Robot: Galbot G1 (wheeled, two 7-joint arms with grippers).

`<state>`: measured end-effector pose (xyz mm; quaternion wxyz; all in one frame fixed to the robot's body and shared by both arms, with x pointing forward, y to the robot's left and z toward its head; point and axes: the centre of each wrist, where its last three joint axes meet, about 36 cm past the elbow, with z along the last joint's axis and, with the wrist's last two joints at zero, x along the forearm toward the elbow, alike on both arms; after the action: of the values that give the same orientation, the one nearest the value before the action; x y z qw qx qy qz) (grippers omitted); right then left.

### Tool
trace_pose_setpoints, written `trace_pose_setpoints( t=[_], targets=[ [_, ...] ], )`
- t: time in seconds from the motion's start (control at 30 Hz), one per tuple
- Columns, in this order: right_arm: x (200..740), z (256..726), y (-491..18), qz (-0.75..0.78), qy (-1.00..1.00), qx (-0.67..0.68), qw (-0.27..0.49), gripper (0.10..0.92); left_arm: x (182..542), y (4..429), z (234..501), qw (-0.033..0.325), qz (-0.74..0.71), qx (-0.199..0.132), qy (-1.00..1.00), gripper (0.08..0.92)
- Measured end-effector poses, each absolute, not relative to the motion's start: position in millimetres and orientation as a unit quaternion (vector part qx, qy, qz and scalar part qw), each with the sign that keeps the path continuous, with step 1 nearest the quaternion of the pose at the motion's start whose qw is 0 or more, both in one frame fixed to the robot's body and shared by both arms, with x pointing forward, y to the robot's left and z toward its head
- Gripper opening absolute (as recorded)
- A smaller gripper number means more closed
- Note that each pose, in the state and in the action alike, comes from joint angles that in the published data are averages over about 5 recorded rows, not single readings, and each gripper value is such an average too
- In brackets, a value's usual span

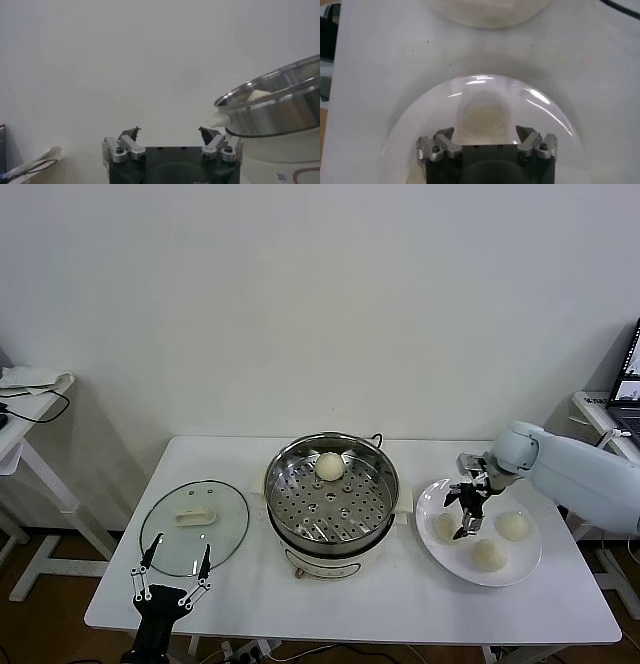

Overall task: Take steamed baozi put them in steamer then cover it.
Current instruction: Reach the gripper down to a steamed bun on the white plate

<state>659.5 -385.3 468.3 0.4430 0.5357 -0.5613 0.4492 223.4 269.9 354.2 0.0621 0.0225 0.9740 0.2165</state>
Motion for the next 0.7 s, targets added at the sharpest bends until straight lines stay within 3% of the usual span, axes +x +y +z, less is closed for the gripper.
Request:
trace_pose_setpoints(
  t=[0.27, 0.53, 0.7],
  targets=[
    [658.6, 457.2, -385.7, 0.451, -0.562, 0.528, 0.449, 0.819, 221.8, 269.1, 352.4, 0.060, 0.215, 0.022, 0.975, 0.823],
    [658.3, 452.9, -383.3, 0.453, -0.563, 0.527, 0.447, 0.720, 221.2, 269.2, 352.7, 0.060, 0.215, 0.020, 0.975, 0.823],
    [659.6, 462.8, -385.1, 0.456, -0.564, 0.527, 0.443, 0.705, 221.8, 269.2, 354.6, 0.063, 0.215, 0.019, 0.974, 0.823]
  ],
)
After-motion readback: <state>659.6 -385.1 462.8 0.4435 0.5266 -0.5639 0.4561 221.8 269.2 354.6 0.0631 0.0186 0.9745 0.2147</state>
